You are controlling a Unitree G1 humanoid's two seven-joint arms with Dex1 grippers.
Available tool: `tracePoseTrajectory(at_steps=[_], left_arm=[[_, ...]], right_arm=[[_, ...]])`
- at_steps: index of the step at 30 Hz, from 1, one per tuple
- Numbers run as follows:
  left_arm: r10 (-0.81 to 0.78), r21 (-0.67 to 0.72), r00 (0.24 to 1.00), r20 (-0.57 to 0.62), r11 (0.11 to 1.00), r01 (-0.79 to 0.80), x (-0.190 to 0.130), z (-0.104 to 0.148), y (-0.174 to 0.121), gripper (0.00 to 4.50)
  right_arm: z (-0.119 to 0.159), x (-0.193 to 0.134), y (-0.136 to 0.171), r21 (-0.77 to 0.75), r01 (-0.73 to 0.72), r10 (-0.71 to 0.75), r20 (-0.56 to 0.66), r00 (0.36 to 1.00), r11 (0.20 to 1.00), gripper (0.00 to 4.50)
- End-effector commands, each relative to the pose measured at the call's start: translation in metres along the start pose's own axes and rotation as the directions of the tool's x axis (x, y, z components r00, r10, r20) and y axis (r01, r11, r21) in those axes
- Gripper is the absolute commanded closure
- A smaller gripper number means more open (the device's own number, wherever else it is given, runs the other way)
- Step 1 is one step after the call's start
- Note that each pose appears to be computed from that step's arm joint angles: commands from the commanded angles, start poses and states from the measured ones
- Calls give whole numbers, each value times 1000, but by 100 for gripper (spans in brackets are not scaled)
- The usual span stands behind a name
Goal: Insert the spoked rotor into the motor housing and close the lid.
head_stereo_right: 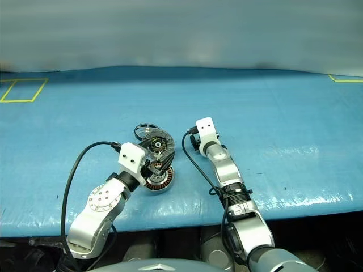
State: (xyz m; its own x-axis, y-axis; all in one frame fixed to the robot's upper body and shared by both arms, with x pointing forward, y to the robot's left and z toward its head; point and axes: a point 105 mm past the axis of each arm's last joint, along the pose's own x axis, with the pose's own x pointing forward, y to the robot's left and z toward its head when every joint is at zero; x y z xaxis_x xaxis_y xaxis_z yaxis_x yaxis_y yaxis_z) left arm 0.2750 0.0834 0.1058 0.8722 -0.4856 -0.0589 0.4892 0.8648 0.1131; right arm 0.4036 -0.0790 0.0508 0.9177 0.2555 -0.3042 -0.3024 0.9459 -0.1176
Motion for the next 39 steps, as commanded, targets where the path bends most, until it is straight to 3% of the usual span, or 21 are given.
tracePoseTrajectory(at_steps=[1,7,11,17,23,30,35,39], left_arm=[[6,17,999,44,1000,-7,1,10,0,0],[20,17,999,46,1000,-21,0,10,1,0],[25,16,999,47,1000,-25,0,11,2,0],[19,17,999,48,1000,-20,1,11,2,0],[21,19,998,54,1000,-22,2,12,2,0],[89,13,994,62,996,-90,0,13,12,0],[131,-15,986,101,991,-130,-5,14,18,0],[153,-3,980,129,988,-154,-8,16,23,0]], right_arm=[[-7,5,-10,19,45,-45,-22,999,999,104],[-32,4,-19,55,87,-81,-94,992,995,104],[-48,-1,-18,62,104,-95,-138,986,993,191],[-66,-12,-3,89,93,-76,-177,981,992,383],[-61,-31,7,65,65,-54,-151,987,996,383],[-24,-89,8,-32,-12,10,-56,998,999,383],[8,-126,27,-134,-195,198,12,980,972,383],[28,-144,57,-224,-380,399,41,916,897,383]])
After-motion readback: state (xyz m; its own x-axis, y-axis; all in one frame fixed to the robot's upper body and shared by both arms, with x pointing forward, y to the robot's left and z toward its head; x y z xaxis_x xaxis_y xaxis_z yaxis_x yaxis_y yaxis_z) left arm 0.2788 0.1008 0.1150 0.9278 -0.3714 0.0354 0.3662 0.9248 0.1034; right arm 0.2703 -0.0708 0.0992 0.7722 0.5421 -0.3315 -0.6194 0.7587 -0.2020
